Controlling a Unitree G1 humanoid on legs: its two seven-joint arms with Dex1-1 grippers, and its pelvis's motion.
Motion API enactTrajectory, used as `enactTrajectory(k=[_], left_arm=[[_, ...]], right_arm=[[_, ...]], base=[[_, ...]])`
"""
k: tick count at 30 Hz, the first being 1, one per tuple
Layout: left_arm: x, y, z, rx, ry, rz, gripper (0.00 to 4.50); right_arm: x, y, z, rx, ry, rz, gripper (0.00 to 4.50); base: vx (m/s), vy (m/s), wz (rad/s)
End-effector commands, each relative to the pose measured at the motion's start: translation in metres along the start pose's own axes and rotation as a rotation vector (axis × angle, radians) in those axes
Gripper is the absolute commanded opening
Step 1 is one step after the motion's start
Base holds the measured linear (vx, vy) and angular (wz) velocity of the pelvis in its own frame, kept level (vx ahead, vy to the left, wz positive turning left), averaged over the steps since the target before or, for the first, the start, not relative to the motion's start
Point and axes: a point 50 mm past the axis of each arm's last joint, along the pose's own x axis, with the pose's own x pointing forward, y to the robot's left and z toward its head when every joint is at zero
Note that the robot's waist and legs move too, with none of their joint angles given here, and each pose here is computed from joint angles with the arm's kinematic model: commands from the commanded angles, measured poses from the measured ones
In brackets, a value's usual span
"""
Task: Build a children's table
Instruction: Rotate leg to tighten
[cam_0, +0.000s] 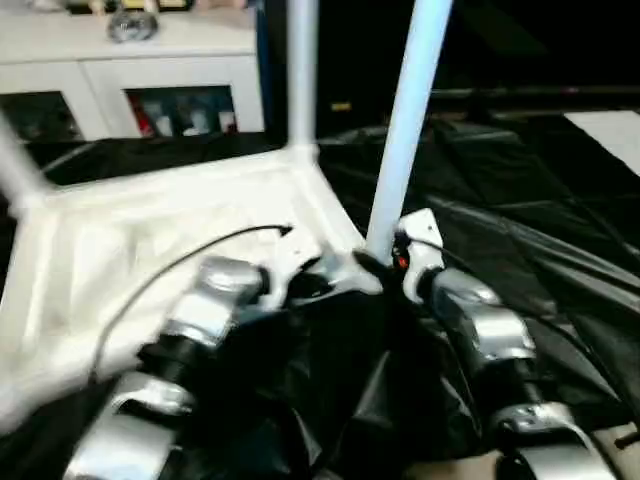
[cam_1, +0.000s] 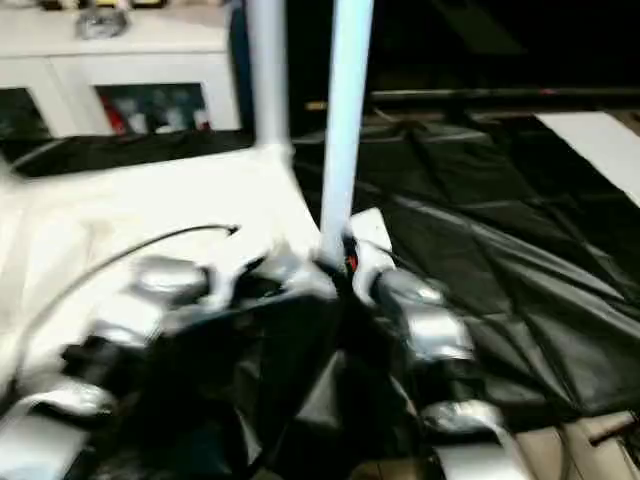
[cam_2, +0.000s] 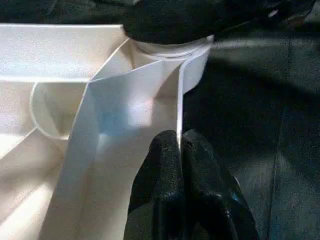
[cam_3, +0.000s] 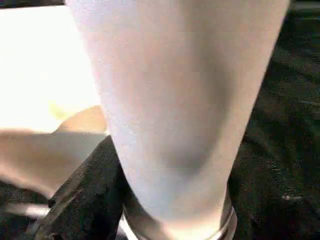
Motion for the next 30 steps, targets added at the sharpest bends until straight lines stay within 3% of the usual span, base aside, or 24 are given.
enactTrajectory(k=[1, 2, 3, 4, 10, 19, 30], left_arm=[[0.02, -0.021, 0.045, 0.074, -0.151, -0.071, 0.0], [0.021, -0.023, 0.046, 0.077, -0.156, -0.086, 0.0], [0.021, -0.023, 0.046, 0.077, -0.156, -0.086, 0.0], [0.02, -0.024, 0.046, 0.08, -0.159, -0.095, 0.0], [0.01, -0.017, 0.038, 0.109, -0.141, -0.109, 0.0], [-0.016, -0.002, 0.022, 0.142, -0.103, -0.173, 0.0], [-0.03, -0.002, 0.013, 0.177, -0.069, -0.292, 0.0]], right_arm=[[0.019, 0.06, -0.007, -0.001, 0.024, 0.243, 2.49], [0.019, 0.063, -0.004, 0.001, 0.006, 0.27, 2.49], [0.019, 0.063, -0.004, 0.001, 0.006, 0.27, 3.05], [0.019, 0.063, -0.002, 0.018, -0.006, 0.292, 3.19], [0.013, 0.057, -0.001, -0.039, -0.002, 0.341, 3.7], [-0.015, 0.041, -0.003, -0.201, 0.058, 0.654, 3.7], [-0.037, 0.043, -0.009, -0.25, 0.143, 0.907, 3.7]], base=[[0.0, 0.0, 0.0], [0.0, 0.0, 0.0], [0.0, 0.0, 0.0], [0.0, 0.0, 0.0], [0.0, 0.0, 0.0], [0.0, 0.0, 0.0], [0.0, 0.0, 0.0]])
